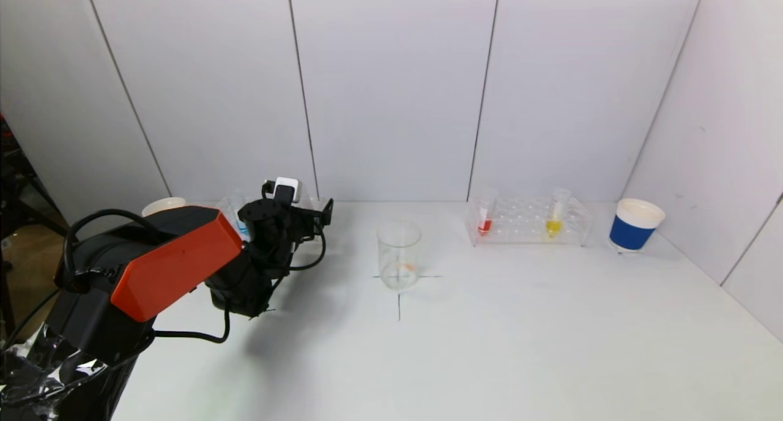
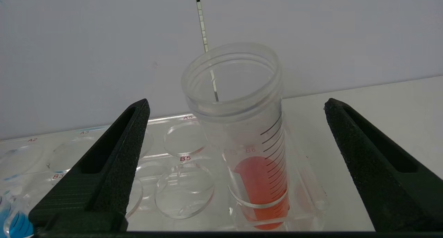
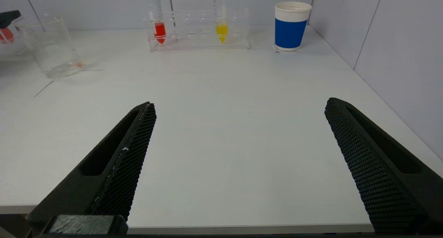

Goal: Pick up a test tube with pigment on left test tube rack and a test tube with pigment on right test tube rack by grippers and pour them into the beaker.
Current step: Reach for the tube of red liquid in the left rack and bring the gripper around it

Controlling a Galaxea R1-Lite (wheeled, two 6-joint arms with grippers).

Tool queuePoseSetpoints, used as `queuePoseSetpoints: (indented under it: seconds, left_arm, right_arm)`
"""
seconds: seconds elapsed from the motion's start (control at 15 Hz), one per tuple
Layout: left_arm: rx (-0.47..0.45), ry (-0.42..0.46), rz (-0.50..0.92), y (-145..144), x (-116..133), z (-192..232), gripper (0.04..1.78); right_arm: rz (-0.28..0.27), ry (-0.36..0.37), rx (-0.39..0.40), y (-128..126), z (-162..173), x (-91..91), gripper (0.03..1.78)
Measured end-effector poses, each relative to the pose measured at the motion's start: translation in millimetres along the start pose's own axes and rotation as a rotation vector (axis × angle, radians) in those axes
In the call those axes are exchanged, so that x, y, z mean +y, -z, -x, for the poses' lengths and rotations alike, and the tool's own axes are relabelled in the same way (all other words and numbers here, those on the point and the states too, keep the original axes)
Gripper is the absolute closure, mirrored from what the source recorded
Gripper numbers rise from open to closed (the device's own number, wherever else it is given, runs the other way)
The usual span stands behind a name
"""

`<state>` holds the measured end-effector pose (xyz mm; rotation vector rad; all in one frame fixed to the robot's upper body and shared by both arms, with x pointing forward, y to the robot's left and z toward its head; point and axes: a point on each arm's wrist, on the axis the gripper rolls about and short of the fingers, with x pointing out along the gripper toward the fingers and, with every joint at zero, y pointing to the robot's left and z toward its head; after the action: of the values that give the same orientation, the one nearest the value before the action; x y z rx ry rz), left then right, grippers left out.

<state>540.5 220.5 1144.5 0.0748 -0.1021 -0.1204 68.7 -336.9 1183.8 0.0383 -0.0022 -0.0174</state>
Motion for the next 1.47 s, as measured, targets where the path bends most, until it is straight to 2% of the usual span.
queuePoseSetpoints:
  seconds: [0.8,0.93,1.07,1.33,1.4,1.47]
  left_arm:
    - [-0.007,-0.001,-0.005,-3.8,0.4,0.1,0.10]
    - [-0.007,-0.001,-0.006,-3.8,0.4,0.1,0.24]
    - [-0.009,-0.001,-0.005,-4.0,0.4,-0.1,0.48]
    - [-0.014,0.001,-0.005,-5.2,0.1,-0.9,1.20]
    - [-0.014,0.002,-0.005,-5.2,-0.5,-0.8,1.31]
    - [-0.014,0.002,-0.005,-5.0,-0.1,-1.0,1.33]
  right_arm:
    - [0.000,0.000,0.000,0.0,0.0,0.0,0.04]
    - [0.000,0.000,0.000,0.0,0.0,0.0,0.04]
    - [0.000,0.000,0.000,0.0,0.0,0.0,0.04]
    - [0.000,0.000,0.000,0.0,0.0,0.0,0.04]
    - [0.000,0.000,0.000,0.0,0.0,0.0,0.04]
    - [0.000,-0.001,0.000,0.0,0.0,0.0,0.04]
